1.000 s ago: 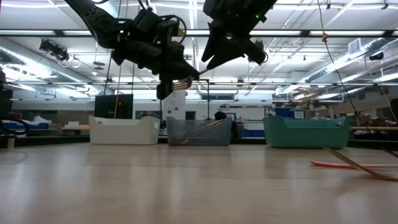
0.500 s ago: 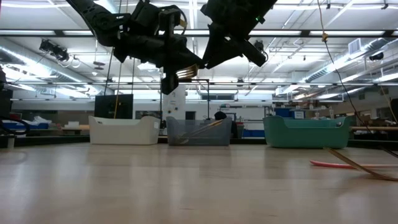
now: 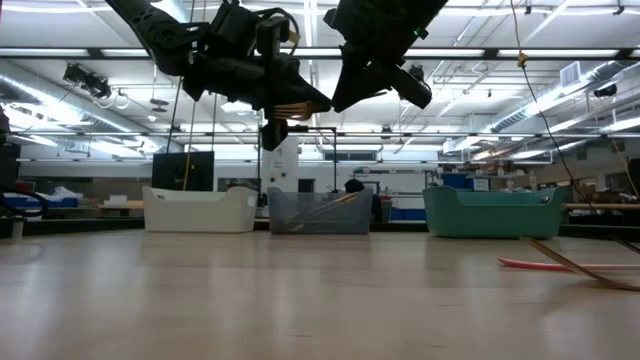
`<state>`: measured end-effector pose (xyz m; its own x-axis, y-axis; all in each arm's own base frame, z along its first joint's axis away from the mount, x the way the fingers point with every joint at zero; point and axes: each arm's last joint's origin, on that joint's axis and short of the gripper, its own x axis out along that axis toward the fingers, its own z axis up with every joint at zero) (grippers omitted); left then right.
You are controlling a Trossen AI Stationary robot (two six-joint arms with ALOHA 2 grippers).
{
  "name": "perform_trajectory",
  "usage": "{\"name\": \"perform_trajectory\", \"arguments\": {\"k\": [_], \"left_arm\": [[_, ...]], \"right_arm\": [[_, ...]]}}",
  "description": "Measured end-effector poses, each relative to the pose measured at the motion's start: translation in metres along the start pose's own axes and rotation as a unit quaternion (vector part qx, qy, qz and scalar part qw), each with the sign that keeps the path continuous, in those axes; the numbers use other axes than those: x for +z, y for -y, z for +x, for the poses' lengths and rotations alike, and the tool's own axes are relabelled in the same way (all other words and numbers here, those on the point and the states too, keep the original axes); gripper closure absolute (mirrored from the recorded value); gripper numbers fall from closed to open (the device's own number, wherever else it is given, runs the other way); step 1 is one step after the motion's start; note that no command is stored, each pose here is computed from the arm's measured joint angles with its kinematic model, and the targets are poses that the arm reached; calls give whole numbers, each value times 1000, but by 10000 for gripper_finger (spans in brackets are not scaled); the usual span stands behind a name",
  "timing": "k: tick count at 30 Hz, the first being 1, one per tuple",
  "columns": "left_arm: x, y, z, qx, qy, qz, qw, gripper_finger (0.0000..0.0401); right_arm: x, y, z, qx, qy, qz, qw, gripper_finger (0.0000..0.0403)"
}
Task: Sort silverware by color (type)
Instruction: Put the gold fork into the black bin
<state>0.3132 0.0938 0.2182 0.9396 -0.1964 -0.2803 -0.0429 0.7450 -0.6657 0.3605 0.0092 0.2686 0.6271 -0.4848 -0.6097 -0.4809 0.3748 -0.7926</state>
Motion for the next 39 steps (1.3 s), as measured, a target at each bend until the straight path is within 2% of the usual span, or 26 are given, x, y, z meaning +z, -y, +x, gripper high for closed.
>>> {"name": "perform_trajectory", "arguments": {"k": [9, 17, 20, 24, 31, 39], "left_arm": [[5, -4, -3, 9, 15, 77, 997, 286], [11, -5, -20, 36, 3, 140, 989, 261], [10, -3, -27, 69, -7, 162, 984, 260], [6, 4, -33, 130, -18, 196, 972, 260], [-10, 29, -41, 200, -59, 255, 944, 259], [-38, 48, -52, 275, -142, 270, 912, 259]], "right_arm": [[0, 0, 0, 0, 4, 5, 1000, 375], [-1, -3, 0, 18, -1, 10, 1000, 375], [-1, -3, 0, 18, -2, 14, 1000, 375], [-2, -4, 1, 27, 8, 16, 999, 375], [-14, -7, 11, 49, 3, 31, 998, 375], [-35, -1, 25, 68, 4, 58, 996, 374]]}}
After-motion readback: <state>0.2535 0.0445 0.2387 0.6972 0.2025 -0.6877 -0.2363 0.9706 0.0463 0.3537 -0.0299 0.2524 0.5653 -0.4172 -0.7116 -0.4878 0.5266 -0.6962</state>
